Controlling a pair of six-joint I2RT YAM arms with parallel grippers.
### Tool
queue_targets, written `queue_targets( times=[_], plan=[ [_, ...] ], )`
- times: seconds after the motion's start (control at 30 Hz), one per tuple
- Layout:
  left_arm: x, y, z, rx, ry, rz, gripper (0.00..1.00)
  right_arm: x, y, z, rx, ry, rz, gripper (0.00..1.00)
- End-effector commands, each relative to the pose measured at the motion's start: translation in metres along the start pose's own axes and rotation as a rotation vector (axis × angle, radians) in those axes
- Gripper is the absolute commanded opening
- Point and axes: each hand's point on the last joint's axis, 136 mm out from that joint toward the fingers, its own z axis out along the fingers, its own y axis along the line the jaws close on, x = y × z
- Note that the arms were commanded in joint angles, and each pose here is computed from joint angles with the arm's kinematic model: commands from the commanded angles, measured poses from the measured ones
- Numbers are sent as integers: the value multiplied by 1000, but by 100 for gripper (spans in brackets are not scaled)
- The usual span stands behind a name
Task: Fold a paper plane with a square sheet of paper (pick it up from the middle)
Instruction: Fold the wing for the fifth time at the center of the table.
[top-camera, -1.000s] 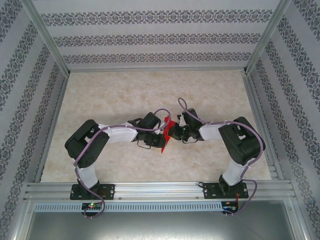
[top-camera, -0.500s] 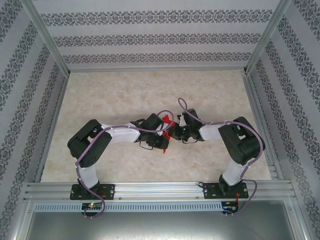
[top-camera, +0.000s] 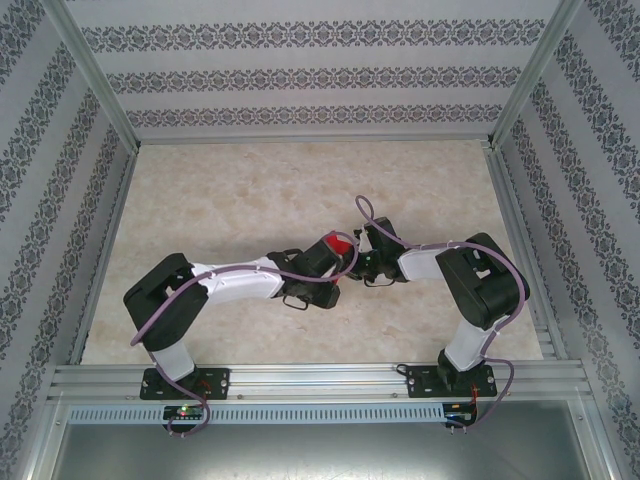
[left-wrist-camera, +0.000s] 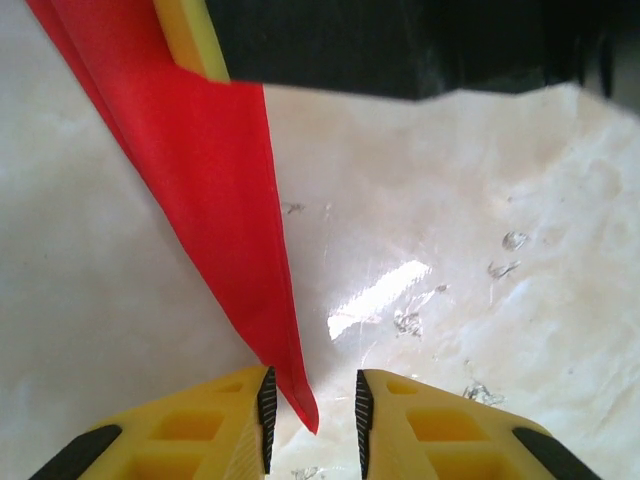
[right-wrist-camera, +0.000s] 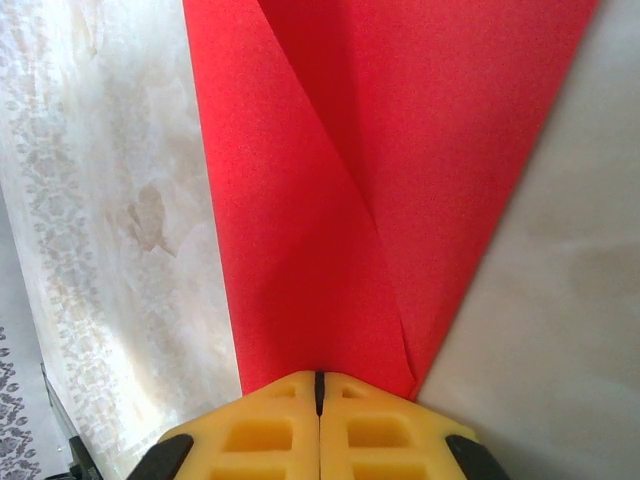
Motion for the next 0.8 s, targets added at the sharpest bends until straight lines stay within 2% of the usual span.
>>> queue_targets(
  times=[0.0,0.17,0.4,0.77],
  plan=[
    [10,9,2,-69,23,-29,29,25,-54,7,171,55,67,6],
    [11,16,10,-120,41,-28,27,25,-53,5,170,53,66,6],
    [11,10,18,-90,51,-24,23,27,-54,4,169,54,64,6],
    [19,26,9,-224,81,24,11,24,-54,4,165,50,63,5]
  ],
)
